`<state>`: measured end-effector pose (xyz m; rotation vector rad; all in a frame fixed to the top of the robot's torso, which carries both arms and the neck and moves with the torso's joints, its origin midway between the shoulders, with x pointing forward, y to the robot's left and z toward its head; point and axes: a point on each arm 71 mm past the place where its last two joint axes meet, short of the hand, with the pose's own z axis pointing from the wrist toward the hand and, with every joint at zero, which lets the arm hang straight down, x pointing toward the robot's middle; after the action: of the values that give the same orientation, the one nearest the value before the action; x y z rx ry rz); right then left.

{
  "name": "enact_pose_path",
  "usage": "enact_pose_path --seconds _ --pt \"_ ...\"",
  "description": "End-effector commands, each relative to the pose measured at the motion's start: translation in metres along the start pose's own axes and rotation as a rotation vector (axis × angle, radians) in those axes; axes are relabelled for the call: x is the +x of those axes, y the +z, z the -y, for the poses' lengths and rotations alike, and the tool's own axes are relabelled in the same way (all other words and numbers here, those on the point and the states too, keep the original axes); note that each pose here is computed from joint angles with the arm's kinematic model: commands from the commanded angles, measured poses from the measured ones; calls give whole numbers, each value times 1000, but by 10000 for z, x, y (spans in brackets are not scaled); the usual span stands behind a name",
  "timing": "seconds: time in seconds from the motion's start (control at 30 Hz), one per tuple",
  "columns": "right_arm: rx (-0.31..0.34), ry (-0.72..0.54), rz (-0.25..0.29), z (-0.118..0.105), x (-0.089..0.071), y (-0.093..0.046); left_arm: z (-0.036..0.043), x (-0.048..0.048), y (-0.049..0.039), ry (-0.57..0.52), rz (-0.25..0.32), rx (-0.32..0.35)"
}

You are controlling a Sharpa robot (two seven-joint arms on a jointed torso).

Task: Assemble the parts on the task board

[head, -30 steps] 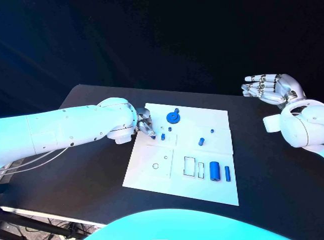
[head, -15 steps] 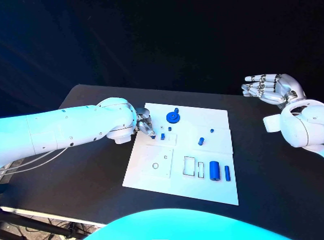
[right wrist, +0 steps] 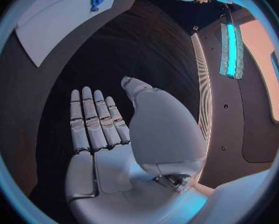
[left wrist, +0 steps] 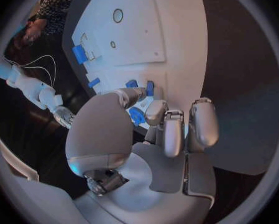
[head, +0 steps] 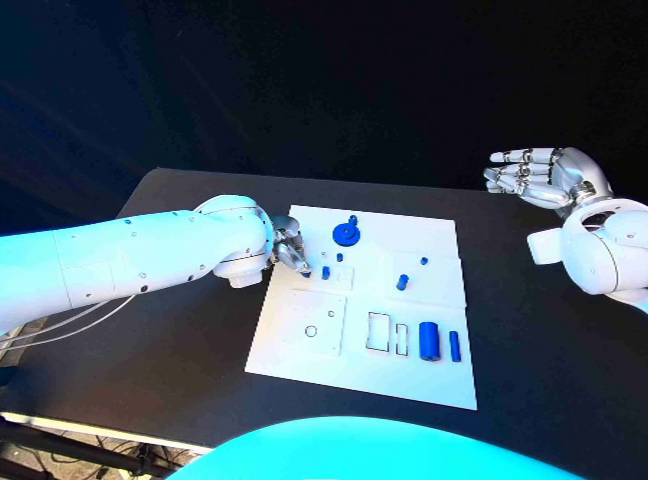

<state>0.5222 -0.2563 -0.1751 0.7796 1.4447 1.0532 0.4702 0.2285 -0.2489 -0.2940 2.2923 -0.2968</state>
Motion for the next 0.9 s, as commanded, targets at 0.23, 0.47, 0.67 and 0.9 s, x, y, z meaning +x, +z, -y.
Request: enact_pose_path --seconds 0.23,0.47,0.67,0.9 --pt "-12 0 -22 -10 19 -2 13 51 0 31 -43 -1" --pt "-13 0 -23 -11 22 0 12 48 6 26 -41 -1" --pt "-13 0 -23 -11 24 2 20 46 19 24 -40 -2" --pt "-11 -1 -20 -6 11 -2 48 58 36 23 -52 2"
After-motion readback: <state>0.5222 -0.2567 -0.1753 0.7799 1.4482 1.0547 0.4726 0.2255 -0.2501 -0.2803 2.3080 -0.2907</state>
